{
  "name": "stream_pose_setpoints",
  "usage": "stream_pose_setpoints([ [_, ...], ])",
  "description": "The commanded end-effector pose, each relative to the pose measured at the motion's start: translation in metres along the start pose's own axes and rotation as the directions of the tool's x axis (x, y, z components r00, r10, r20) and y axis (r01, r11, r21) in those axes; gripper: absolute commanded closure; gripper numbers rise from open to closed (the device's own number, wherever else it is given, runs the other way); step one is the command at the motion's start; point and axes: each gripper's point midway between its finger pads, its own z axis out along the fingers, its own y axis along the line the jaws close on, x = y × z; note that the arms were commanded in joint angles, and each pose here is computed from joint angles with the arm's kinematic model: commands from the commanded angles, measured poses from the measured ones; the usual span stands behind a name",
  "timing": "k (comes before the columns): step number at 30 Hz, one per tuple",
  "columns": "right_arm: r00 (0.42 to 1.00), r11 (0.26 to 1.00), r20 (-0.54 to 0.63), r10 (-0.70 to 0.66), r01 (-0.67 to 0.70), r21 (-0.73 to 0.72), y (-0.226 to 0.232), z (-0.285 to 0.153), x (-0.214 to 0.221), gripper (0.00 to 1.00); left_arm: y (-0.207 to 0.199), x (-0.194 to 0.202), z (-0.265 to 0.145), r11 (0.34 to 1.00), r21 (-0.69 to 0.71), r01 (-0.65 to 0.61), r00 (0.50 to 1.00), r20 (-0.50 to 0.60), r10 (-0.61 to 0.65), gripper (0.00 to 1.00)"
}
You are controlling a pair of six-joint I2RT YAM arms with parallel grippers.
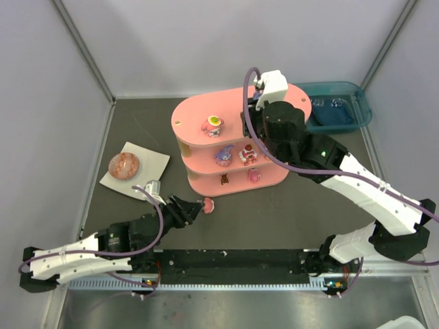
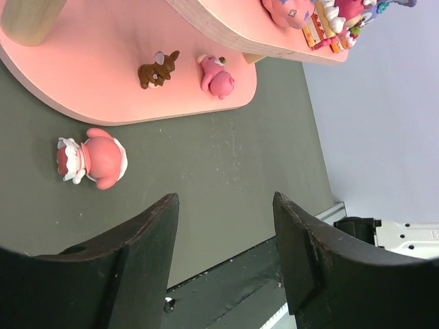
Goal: Place and organize the plastic toys onto the shelf
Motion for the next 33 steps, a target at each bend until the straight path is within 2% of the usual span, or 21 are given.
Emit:
stream_pose_setpoints([
  [1,1.000,1.000,-0.009,0.023,-0.024,-0.012,0.002,0.004,0.003,1.00,-0.006,-0.011,-0.002,1.000,0.007,0.030,0.999,0.032,-0.030,0.38],
  [22,0.998,0.998,-0.056,-0.025,0.021,-0.064,0.012,0.006,0.020,1.00,-0.006,-0.010,-0.001,1.000,0.005,0.031,0.999,0.031,-0.031,0.38],
  [25,0.998,0.997,-0.060,-0.032,0.027,-0.073,0.013,0.005,0.022,0.88,-0.006,-0.010,-0.001,0.999,0.007,0.033,0.999,0.030,-0.033,0.38],
  [33,0.997,0.996,-0.068,-0.045,0.039,-0.085,0.014,0.005,0.026,0.78,-0.006,-0.011,-0.001,1.000,-0.002,0.028,0.999,0.035,-0.028,0.34],
])
